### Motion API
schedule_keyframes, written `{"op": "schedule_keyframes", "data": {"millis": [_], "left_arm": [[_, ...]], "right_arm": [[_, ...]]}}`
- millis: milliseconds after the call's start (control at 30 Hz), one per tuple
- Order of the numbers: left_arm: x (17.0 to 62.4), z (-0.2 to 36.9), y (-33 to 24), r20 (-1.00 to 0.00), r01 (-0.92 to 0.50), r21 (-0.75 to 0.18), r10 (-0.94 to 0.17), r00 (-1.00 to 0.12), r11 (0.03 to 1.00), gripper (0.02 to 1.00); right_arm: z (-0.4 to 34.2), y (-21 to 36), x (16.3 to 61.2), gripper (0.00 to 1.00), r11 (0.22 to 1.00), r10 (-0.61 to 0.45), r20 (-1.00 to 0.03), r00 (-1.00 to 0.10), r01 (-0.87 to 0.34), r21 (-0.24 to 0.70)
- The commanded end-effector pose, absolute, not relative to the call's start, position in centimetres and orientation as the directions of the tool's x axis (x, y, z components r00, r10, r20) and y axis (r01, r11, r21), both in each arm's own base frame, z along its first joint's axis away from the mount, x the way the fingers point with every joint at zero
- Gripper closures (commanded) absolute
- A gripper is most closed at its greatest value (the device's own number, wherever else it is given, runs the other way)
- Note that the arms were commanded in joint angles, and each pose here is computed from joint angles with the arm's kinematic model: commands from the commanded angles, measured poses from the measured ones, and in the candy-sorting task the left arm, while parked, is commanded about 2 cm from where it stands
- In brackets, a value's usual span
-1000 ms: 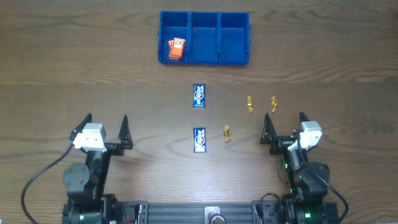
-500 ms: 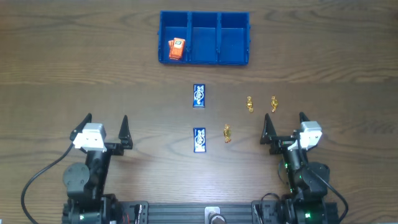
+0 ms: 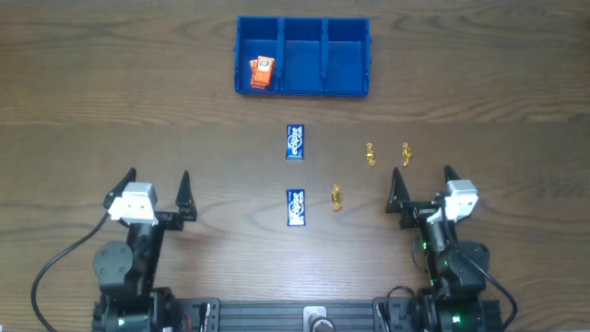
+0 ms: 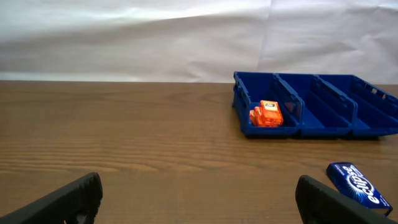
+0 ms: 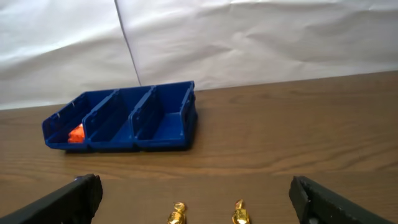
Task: Sort Candies Into Trays
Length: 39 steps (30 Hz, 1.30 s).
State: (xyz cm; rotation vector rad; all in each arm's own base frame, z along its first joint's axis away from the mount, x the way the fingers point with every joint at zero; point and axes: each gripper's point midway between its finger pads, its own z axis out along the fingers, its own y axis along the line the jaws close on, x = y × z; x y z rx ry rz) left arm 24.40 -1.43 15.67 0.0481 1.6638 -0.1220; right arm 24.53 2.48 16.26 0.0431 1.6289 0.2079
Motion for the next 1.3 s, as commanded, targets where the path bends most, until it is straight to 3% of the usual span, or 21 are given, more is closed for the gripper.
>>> {"op": "schedule_keyframes", "data": {"millis": [33,233,433,533,633,700,833,867,1067,1167,1300], "left_arm": [[24.3,14.1,-1.5,-0.989,0.109,-0.046,-0.03,-0.141,0.993,0.02],[24.3,14.1,-1.5,-0.989,0.109,-0.046,-0.03,-0.141,0.993,0.02],[24.3,14.1,-1.5,-0.989,0.109,-0.046,-0.03,-0.141,0.993,0.02],[24.3,14.1,-1.5,-0.989,0.109,-0.046,-0.03,-0.141,0.993,0.023],[24.3,14.1,-1.5,-0.989,0.109,-0.046,-0.03,-0.141,0.993,0.02],[24.3,14.1,-1.5,-0.989,0.109,-0.046,-0.03,-0.141,0.993,0.02],[24.3,14.1,-1.5,-0.989,0.109,-0.046,-0.03,-0.141,0.993,0.02],[24.3,14.1,-1.5,-0.989,0.109,-0.046,-0.03,-0.141,0.993,0.02],[24.3,14.1,-1.5,-0.989,0.109,-0.046,-0.03,-0.141,0.993,0.02],[24.3,14.1,-1.5,-0.989,0.109,-0.046,-0.03,-0.141,0.993,0.02],[24.3,14.1,-1.5,-0.989,0.109,-0.046,-0.03,-0.141,0.993,0.02]], "right_arm": [[18.1,3.7,24.2,0.003,0.955,0.234,-0.97,-0.069,-0.171,0.243],[24.6,9.2,22.8,0.003,0.841,0.211,-0.942,-0.26,-0.444,0.31],[28.9,12.0,23.8,0.003,0.776,0.145,-0.856,-0.496,-0.479,0.409],[29.0,13.9,24.1,0.003,0.749,0.086,-0.784,-0.615,-0.479,0.458],[26.8,17.3,23.6,0.003,0.721,-0.021,-0.642,-0.767,-0.456,0.522],[24.1,19.3,22.9,0.003,0.75,-0.094,-0.516,-0.851,-0.401,0.526],[18.5,21.4,22.5,0.003,0.855,-0.159,-0.342,-0.926,-0.302,0.421],[16.2,21.6,22.5,0.003,0.896,-0.167,-0.284,-0.944,-0.265,0.356],[10.8,21.9,22.7,0.003,0.946,-0.189,-0.155,-0.97,-0.222,0.235],[9.5,21.2,23.2,0.003,0.967,-0.165,-0.139,-0.977,-0.188,0.175],[9.0,21.1,23.2,0.003,0.969,-0.166,-0.126,-0.978,-0.185,0.162]]}}
